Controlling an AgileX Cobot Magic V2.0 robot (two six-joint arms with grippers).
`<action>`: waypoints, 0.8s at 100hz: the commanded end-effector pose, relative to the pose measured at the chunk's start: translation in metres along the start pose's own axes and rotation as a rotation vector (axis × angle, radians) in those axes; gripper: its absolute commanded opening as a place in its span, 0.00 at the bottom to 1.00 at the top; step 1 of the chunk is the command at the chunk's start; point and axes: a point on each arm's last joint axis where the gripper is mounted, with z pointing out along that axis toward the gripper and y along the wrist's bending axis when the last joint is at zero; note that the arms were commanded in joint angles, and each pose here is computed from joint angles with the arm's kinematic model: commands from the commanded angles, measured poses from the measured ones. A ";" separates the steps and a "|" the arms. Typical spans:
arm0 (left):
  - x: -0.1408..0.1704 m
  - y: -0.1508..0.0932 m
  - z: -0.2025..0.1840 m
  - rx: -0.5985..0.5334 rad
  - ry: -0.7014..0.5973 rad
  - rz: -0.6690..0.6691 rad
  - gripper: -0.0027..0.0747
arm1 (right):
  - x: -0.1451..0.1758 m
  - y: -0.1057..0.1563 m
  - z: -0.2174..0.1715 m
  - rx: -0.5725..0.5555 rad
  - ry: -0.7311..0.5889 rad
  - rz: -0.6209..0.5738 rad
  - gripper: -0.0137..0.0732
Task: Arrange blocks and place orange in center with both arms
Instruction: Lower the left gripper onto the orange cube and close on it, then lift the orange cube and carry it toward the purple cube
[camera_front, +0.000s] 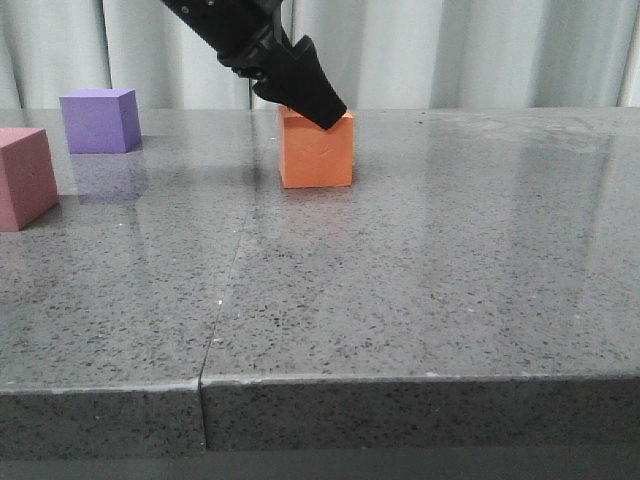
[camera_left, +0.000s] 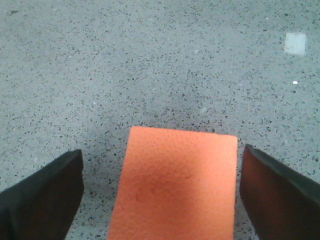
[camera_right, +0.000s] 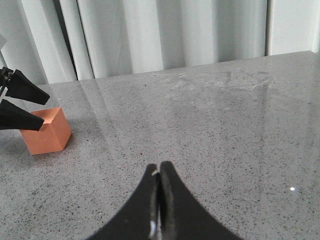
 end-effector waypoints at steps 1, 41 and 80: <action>-0.028 -0.003 -0.026 -0.045 -0.086 0.027 0.82 | -0.014 0.002 -0.001 -0.009 -0.089 -0.021 0.08; -0.017 -0.007 -0.016 0.033 -0.028 0.029 0.82 | -0.014 0.002 -0.001 -0.009 -0.089 -0.021 0.08; -0.014 -0.006 -0.012 0.039 -0.017 0.029 0.68 | -0.014 0.002 -0.001 -0.009 -0.089 -0.021 0.08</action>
